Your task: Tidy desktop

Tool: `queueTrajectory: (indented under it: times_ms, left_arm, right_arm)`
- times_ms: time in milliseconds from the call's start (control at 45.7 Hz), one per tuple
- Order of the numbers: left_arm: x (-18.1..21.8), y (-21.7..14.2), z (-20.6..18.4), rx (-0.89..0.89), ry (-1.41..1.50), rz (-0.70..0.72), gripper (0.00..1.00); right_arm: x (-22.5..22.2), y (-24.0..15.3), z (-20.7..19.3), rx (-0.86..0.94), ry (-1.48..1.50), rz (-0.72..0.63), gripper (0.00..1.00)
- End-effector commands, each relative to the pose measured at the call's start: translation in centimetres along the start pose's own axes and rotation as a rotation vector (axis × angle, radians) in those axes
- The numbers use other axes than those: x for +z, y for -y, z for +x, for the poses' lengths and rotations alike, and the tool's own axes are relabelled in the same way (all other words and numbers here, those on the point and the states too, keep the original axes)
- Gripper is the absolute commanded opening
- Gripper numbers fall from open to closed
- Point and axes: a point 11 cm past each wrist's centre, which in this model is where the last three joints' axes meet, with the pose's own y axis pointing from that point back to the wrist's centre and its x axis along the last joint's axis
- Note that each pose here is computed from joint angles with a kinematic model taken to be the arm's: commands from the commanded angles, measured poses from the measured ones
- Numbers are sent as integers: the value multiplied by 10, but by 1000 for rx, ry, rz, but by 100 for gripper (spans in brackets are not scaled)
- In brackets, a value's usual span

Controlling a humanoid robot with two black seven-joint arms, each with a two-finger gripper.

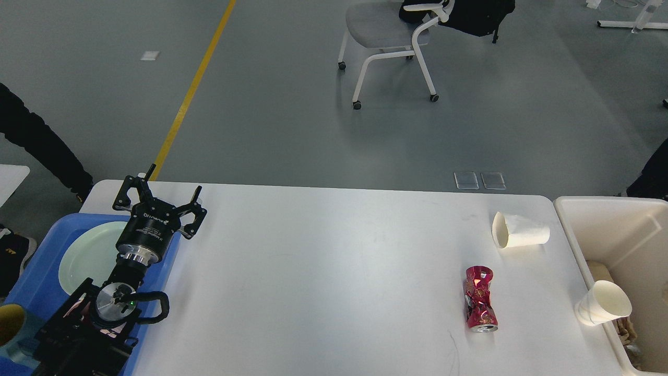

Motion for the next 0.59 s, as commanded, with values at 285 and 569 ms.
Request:
queueTrajectory:
  times_ms: [285, 569]
  left_arm:
    - [0, 0, 0, 0, 0, 0, 96]
    - [0, 0, 0, 1, 0, 0, 96]
  right_arm:
    - [16, 12, -65, 9, 16, -72, 0]
    - [16, 14, -85, -21, 9, -74, 0]
